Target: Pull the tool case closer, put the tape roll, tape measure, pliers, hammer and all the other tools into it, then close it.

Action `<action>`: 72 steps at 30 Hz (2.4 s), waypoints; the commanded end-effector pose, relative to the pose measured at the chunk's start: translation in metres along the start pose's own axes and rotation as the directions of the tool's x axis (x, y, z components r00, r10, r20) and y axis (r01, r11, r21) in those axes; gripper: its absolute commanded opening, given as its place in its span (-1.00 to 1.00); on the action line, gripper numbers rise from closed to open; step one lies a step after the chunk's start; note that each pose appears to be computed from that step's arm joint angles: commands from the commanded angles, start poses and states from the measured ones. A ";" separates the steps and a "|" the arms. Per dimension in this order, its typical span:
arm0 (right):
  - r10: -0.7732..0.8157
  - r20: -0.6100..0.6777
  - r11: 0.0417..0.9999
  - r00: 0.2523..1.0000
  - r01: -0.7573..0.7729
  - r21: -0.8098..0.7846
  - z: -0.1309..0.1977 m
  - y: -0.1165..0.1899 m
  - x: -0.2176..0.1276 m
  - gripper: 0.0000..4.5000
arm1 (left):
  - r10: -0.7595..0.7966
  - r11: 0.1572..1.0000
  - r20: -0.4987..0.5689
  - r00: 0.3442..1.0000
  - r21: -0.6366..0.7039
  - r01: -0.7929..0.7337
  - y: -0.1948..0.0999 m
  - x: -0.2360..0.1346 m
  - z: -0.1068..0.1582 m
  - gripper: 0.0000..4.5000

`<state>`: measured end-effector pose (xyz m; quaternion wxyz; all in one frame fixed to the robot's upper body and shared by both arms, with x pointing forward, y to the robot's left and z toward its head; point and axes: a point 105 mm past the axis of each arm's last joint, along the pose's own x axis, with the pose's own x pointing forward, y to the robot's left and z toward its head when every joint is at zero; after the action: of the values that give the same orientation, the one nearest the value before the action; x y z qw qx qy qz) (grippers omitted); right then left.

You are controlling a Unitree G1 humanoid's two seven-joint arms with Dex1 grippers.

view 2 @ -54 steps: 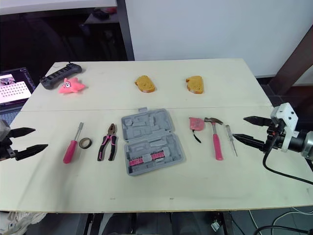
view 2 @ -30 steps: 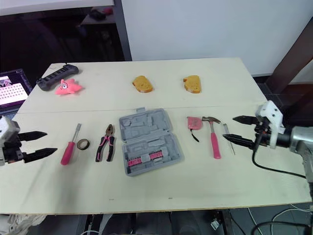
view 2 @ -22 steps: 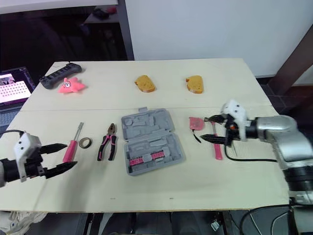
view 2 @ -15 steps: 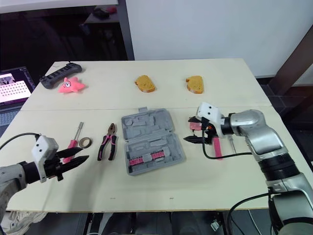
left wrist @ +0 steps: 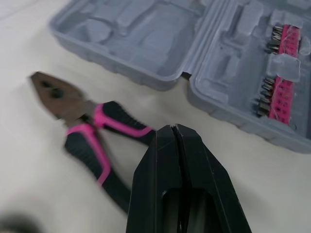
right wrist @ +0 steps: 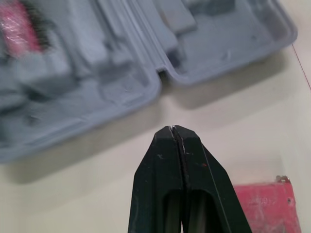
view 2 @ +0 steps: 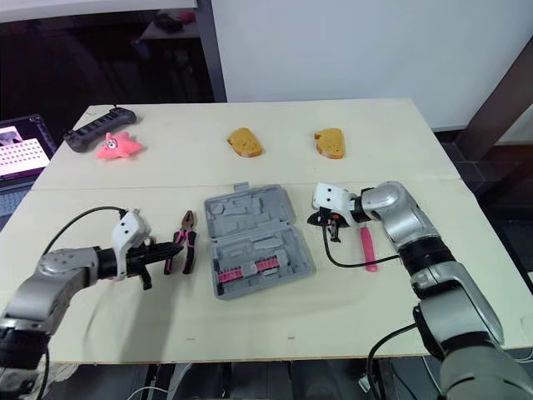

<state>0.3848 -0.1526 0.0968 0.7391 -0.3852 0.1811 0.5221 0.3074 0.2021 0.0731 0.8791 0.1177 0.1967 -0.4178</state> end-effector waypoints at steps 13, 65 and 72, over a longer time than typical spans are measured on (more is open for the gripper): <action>-0.002 -0.012 0.992 1.000 0.000 -0.123 0.010 -0.010 0.024 -0.99 | -0.075 0.995 -0.053 0.996 0.063 0.079 -0.007 0.043 0.006 -1.00; 0.139 0.209 0.982 0.968 -0.161 0.096 0.032 0.106 0.022 -0.99 | -0.071 0.997 -0.107 0.992 0.025 0.074 -0.042 0.014 -0.019 -1.00; 0.130 0.199 0.979 0.971 -0.157 0.128 0.027 0.109 0.029 -0.99 | -0.043 0.999 -0.138 0.990 0.005 0.044 -0.045 -0.002 -0.026 -1.00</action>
<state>0.2939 -0.1047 0.0484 0.7376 -0.2704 0.1915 0.5884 0.2635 0.1840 0.0384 0.8486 0.1392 0.2727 -0.4314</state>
